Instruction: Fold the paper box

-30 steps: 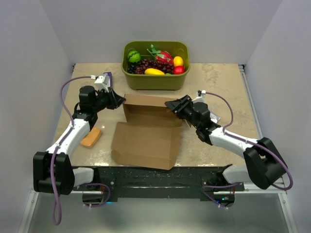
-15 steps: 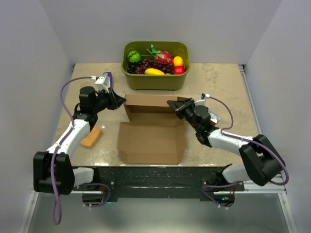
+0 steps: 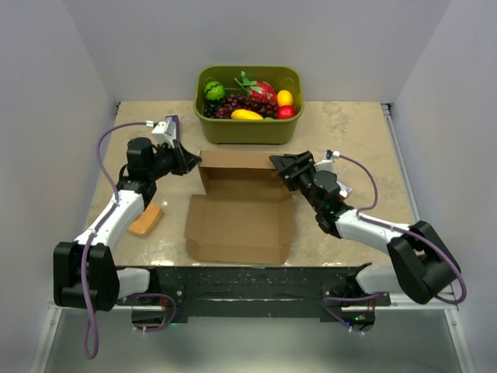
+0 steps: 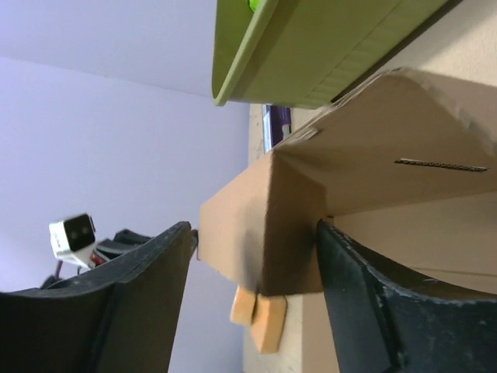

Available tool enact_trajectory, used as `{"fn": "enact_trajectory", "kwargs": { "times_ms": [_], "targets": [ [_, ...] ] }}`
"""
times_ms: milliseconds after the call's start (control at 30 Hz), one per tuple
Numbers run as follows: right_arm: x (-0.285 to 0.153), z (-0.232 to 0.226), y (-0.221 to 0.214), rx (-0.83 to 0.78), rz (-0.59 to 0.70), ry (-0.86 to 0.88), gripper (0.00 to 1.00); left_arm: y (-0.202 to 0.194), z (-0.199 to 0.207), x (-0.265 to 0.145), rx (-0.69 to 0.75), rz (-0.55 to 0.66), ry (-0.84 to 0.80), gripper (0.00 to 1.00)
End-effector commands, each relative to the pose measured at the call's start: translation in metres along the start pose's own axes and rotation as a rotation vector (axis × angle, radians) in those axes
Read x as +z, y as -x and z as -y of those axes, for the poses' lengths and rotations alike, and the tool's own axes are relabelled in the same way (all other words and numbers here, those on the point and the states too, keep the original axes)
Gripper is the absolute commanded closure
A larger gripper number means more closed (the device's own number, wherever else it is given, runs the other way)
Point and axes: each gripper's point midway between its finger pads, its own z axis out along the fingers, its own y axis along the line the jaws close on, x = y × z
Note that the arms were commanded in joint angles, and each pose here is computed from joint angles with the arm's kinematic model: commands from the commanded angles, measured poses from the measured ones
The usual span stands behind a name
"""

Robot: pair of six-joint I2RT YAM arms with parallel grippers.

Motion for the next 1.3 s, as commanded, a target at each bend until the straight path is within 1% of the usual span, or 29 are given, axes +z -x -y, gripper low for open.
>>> {"fn": "enact_trajectory", "kwargs": {
  "times_ms": [0, 133, 167, 233, 267, 300, 333, 367, 400, 467, 500, 567, 600, 633, 767, 833, 967, 1167, 1267],
  "targets": [
    [-0.022, -0.005, 0.015, -0.140, 0.057, 0.024, 0.29, 0.001, -0.007, 0.003, -0.018, -0.017, 0.034, 0.84],
    [-0.040, 0.005, 0.016, -0.298, 0.035, -0.024, 0.29, 0.002, -0.008, 0.002, -0.015, -0.013, 0.040, 0.84],
    [-0.043, 0.009, 0.016, -0.373, 0.029, -0.036, 0.31, 0.003, -0.007, 0.002, -0.012, -0.010, 0.039, 0.85],
    [-0.052, 0.016, 0.013, -0.451, 0.003, -0.077, 0.35, 0.003, -0.008, 0.001, -0.010, -0.008, 0.040, 0.85],
    [-0.054, 0.021, 0.014, -0.524, 0.002, -0.098, 0.36, 0.002, -0.008, 0.002, -0.012, -0.012, 0.041, 0.85],
    [-0.059, 0.021, 0.007, -0.567, -0.026, -0.110, 0.41, 0.003, -0.008, 0.002, -0.010, -0.010, 0.044, 0.85],
    [-0.061, 0.022, 0.004, -0.606, -0.034, -0.124, 0.42, 0.002, -0.008, 0.001, -0.010, -0.009, 0.045, 0.85],
    [-0.063, 0.032, -0.001, -0.685, -0.065, -0.166, 0.43, 0.002, -0.009, 0.001, -0.011, -0.010, 0.047, 0.85],
    [-0.063, 0.024, -0.006, -0.729, -0.064, -0.167, 0.44, 0.002, -0.009, 0.002, -0.011, -0.012, 0.046, 0.85],
    [-0.060, 0.041, -0.016, -0.831, -0.124, -0.234, 0.45, 0.001, -0.009, 0.002, -0.009, -0.014, 0.045, 0.85],
    [-0.054, 0.034, -0.018, -0.845, -0.132, -0.232, 0.45, 0.001, -0.010, 0.002, -0.008, -0.015, 0.047, 0.85],
    [-0.046, 0.060, -0.027, -0.894, -0.200, -0.314, 0.46, 0.000, -0.010, 0.002, -0.004, -0.018, 0.050, 0.85],
    [-0.039, 0.059, -0.030, -0.907, -0.209, -0.324, 0.46, -0.001, -0.011, 0.002, -0.003, -0.020, 0.054, 0.85],
    [-0.034, 0.076, -0.037, -0.920, -0.254, -0.365, 0.46, -0.001, -0.012, 0.001, 0.000, -0.020, 0.055, 0.85],
    [-0.018, 0.100, -0.037, -0.930, -0.277, -0.421, 0.46, -0.001, -0.013, 0.001, 0.009, -0.019, 0.061, 0.85],
    [-0.013, 0.107, -0.027, -0.909, -0.264, -0.445, 0.44, -0.001, -0.014, 0.000, 0.014, -0.019, 0.066, 0.85],
    [-0.012, 0.113, -0.009, -0.935, -0.234, -0.487, 0.36, -0.002, -0.016, 0.001, 0.017, -0.023, 0.075, 0.85],
    [-0.016, 0.120, 0.014, -0.937, -0.181, -0.518, 0.29, -0.004, -0.017, 0.001, 0.013, -0.029, 0.079, 0.85],
    [-0.015, 0.130, 0.017, -0.932, -0.187, -0.532, 0.29, -0.004, -0.018, 0.001, 0.015, -0.029, 0.080, 0.85]
  ]
}}
